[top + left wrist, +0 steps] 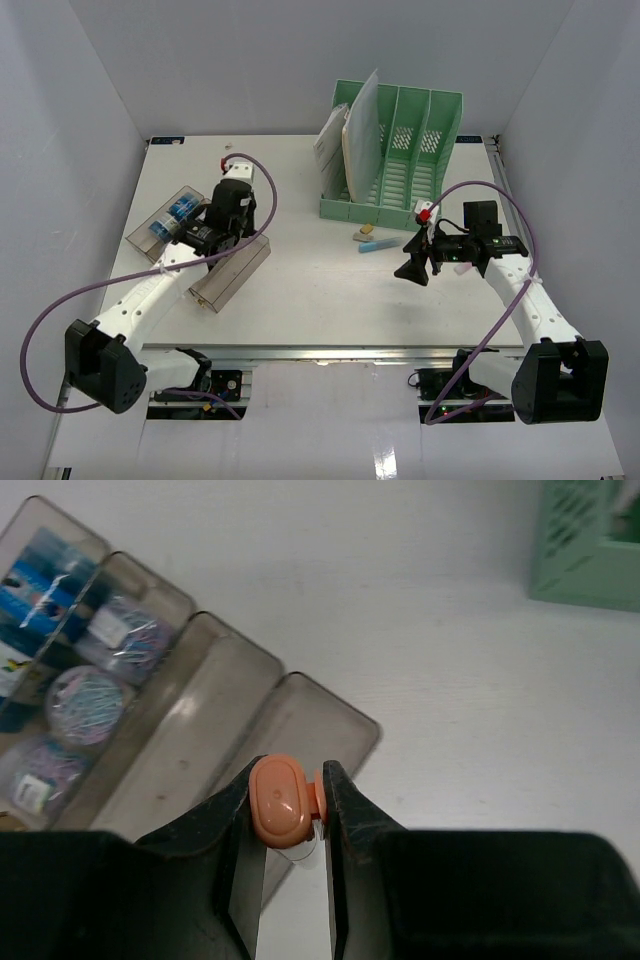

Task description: Organize the desk

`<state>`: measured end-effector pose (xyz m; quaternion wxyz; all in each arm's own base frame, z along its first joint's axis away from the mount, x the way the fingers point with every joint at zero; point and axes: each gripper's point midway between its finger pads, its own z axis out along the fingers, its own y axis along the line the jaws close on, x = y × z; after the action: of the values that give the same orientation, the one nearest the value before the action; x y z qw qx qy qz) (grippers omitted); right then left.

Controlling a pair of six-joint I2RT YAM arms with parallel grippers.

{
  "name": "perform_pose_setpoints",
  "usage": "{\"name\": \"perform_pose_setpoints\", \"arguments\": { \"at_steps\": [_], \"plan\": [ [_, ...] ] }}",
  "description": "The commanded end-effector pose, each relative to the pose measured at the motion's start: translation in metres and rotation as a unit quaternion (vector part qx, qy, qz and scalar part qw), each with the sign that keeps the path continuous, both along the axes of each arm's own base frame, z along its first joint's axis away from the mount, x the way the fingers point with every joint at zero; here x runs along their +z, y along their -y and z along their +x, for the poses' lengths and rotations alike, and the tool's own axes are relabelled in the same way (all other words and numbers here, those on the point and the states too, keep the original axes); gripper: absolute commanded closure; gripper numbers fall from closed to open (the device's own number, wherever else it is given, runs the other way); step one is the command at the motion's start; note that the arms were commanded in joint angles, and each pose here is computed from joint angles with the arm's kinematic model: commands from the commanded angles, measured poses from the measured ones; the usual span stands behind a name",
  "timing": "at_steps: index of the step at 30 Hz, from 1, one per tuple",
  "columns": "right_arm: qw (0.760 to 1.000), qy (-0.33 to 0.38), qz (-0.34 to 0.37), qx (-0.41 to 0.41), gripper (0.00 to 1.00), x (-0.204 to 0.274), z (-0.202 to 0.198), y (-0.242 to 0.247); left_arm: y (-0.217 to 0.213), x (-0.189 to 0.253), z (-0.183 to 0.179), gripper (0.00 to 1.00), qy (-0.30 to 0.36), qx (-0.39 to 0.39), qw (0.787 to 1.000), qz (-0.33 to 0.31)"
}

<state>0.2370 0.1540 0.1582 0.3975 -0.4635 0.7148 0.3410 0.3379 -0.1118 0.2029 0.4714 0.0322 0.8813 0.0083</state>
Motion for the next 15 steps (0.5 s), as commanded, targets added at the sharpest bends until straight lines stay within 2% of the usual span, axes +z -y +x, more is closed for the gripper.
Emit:
{"name": "perform_pose_setpoints", "arguments": {
  "at_steps": [1, 9, 15],
  "plan": [
    [1.0, -0.001, 0.01, 0.006, 0.2, 0.0, -0.004, 0.0, -0.057, -0.024, 0.012, 0.72, -0.04, 0.05, 0.995, 0.081],
    [1.0, -0.01, 0.014, -0.004, 0.2, -0.004, -0.003, 0.005, -0.074, -0.043, 0.047, 0.72, -0.059, 0.082, 0.989, 0.109],
    [1.0, -0.013, 0.016, -0.007, 0.2, -0.005, -0.002, 0.006, -0.083, -0.067, 0.05, 0.68, -0.08, 0.096, 0.983, 0.131]
  ]
}}
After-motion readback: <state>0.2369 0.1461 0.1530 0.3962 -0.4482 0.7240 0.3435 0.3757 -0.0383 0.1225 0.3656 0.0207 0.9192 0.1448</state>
